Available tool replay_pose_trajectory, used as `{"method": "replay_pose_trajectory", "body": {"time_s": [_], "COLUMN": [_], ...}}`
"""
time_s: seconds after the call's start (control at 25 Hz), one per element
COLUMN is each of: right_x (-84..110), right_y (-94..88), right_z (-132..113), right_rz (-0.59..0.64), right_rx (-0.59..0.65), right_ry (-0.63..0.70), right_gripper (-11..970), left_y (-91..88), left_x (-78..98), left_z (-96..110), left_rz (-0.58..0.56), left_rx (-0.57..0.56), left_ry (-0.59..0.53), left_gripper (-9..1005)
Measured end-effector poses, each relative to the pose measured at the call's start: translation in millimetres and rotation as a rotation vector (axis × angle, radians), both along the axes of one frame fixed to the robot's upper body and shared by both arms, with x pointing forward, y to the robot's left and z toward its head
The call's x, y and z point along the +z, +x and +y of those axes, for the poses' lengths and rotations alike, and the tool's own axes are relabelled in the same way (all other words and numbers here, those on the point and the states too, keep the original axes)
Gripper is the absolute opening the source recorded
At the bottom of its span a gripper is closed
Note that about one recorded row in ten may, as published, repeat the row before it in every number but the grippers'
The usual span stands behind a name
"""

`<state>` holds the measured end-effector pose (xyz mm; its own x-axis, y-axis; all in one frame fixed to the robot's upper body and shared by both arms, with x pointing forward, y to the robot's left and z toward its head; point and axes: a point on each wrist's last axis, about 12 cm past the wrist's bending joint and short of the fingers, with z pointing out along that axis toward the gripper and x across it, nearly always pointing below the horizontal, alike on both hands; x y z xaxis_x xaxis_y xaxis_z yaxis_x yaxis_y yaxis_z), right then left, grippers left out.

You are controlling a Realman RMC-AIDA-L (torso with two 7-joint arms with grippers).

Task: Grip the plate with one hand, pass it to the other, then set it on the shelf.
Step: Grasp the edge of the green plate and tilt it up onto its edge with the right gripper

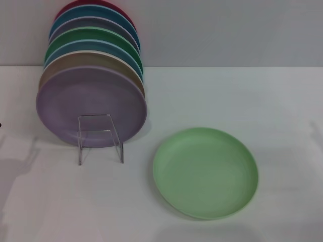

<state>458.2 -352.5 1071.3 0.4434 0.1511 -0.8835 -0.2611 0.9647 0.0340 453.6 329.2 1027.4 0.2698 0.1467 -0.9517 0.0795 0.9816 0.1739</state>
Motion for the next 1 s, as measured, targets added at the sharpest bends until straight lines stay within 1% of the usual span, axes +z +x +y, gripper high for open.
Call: {"method": "replay_pose_trajectory", "body": {"time_s": [0.16, 0.28, 0.32, 0.4, 0.48, 0.56, 0.64, 0.72, 0.8, 0.88, 0.92, 1.0], "right_x": [3.0, 7.9, 10.2, 19.8, 35.8, 57.6, 79.6, 99.0, 120.0, 138.6, 144.0, 149.2], "right_y": [3.8, 13.9, 19.4, 37.0, 61.7, 90.9, 115.3, 130.6, 140.0, 145.8, 147.0, 146.3], "right_z": [2.4, 4.6, 5.6, 8.5, 15.3, 30.7, 51.2, 64.2, 70.8, 76.8, 79.7, 84.5], "right_rz": [-0.016, -0.026, -0.026, -0.018, 0.02, 0.121, 0.262, 0.394, 0.487, 0.555, 0.594, 0.722], "right_rx": [0.018, 0.031, 0.038, 0.077, 0.147, 0.24, 0.296, 0.287, 0.246, 0.209, 0.2, 0.193], "right_ry": [-0.005, -0.018, -0.03, -0.068, -0.112, -0.152, -0.183, -0.181, -0.176, -0.209, -0.221, -0.233], "right_gripper": [834, 834, 834, 834, 833, 833, 833, 833, 833, 832, 832, 832], "left_y": [1.1, 3.0, 4.4, 6.6, 9.3, 10.3, 10.6, 11.1, 11.4, 11.5, 11.6, 12.1], "left_x": [0.2, 0.7, 0.8, 0.9, 1.1, 1.3, 1.3, 1.2, 1.0, 0.8, 0.8, 1.2], "left_z": [-0.5, -1.4, -1.9, -2.6, -3.3, -3.6, -4.1, -4.7, -5.4, -5.4, -5.5, -5.9], "left_rz": [0.0, -0.001, 0.001, 0.005, 0.009, 0.01, 0.01, 0.011, 0.013, 0.015, 0.015, 0.013], "left_rx": [-0.002, -0.006, -0.008, -0.011, -0.014, -0.016, -0.017, -0.017, -0.022, -0.022, -0.022, -0.024], "left_ry": [0.0, 0.002, 0.003, 0.005, 0.007, 0.006, 0.005, 0.007, 0.006, 0.004, 0.004, 0.003], "left_gripper": [814, 814, 814, 814, 814, 814, 813, 813, 813, 813, 813, 813]}}
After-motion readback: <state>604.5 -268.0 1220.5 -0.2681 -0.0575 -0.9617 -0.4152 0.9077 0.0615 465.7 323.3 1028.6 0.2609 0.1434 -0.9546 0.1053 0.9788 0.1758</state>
